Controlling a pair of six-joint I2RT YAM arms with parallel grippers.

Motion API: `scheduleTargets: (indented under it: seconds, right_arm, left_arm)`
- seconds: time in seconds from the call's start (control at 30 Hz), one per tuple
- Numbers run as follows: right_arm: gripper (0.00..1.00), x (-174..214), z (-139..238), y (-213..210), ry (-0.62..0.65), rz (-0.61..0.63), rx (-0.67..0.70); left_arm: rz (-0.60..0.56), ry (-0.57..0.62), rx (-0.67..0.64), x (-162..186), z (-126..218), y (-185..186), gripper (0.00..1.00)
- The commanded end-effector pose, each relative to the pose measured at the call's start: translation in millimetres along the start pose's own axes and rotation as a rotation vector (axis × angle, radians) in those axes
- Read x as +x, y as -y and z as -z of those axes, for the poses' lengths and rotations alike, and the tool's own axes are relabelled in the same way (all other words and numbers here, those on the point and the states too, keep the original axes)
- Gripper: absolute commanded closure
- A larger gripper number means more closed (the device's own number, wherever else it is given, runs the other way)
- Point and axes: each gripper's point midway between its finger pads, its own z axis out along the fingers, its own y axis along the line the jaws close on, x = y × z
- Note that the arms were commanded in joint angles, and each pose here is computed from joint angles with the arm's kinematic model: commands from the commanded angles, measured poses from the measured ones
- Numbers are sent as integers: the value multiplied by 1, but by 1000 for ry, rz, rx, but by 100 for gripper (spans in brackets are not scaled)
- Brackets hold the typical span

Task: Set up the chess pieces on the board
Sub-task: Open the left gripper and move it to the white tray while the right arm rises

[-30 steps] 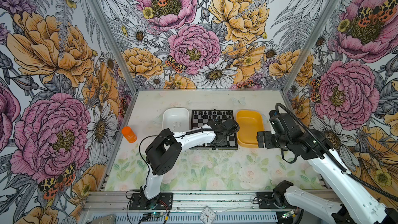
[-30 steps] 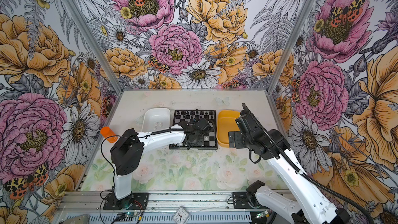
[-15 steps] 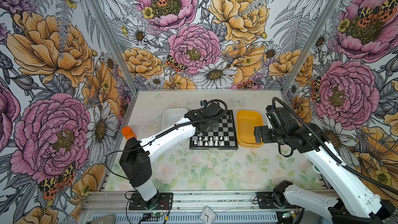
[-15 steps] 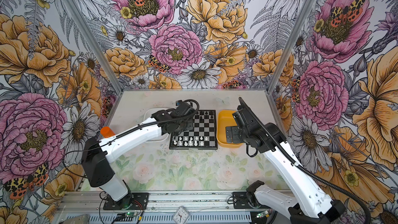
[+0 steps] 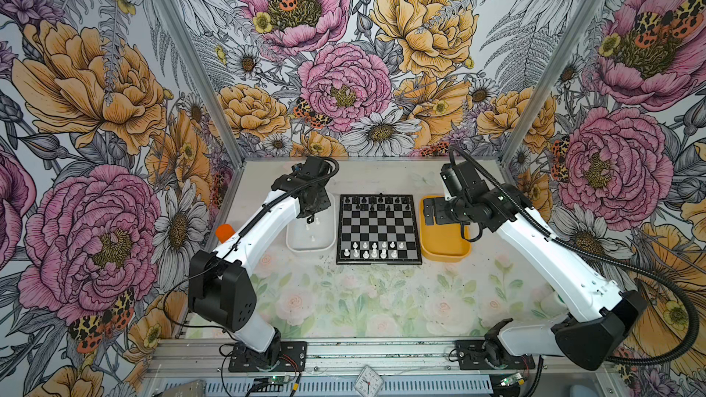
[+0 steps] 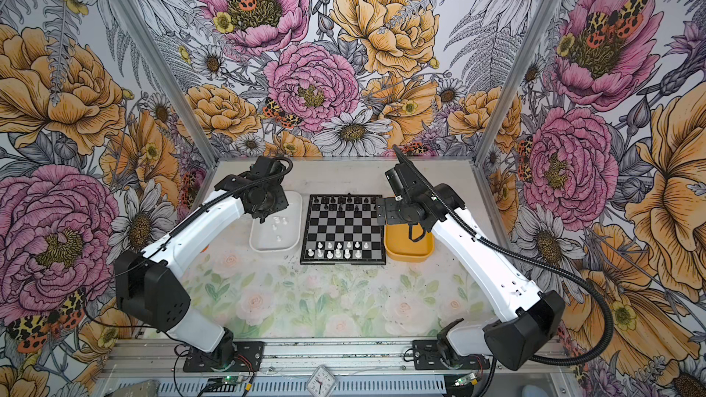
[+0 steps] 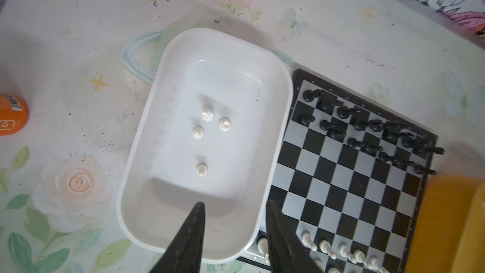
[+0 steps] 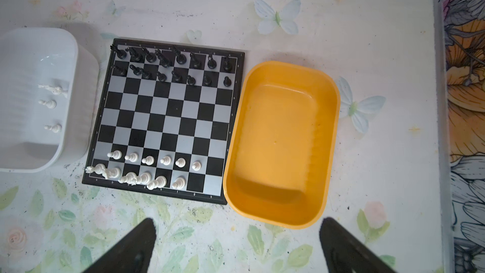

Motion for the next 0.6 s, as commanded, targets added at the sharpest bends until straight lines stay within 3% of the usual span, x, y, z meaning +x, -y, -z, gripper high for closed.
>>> scheduleTargets:
  seconds: [0.0, 0.33, 0.57]
  right_arm:
    - [0, -25, -2, -12, 50, 4, -27]
    - [0, -49, -24, -23, 32, 22, -19]
    - [0, -55, -32, -23, 23, 27, -9]
  left_arm:
    - [-61, -49, -8, 0, -19, -2, 60]
    - [-31, -154, -45, -3, -90, -18, 63]
    - [-38, -191, -65, -5, -116, -19, 64]
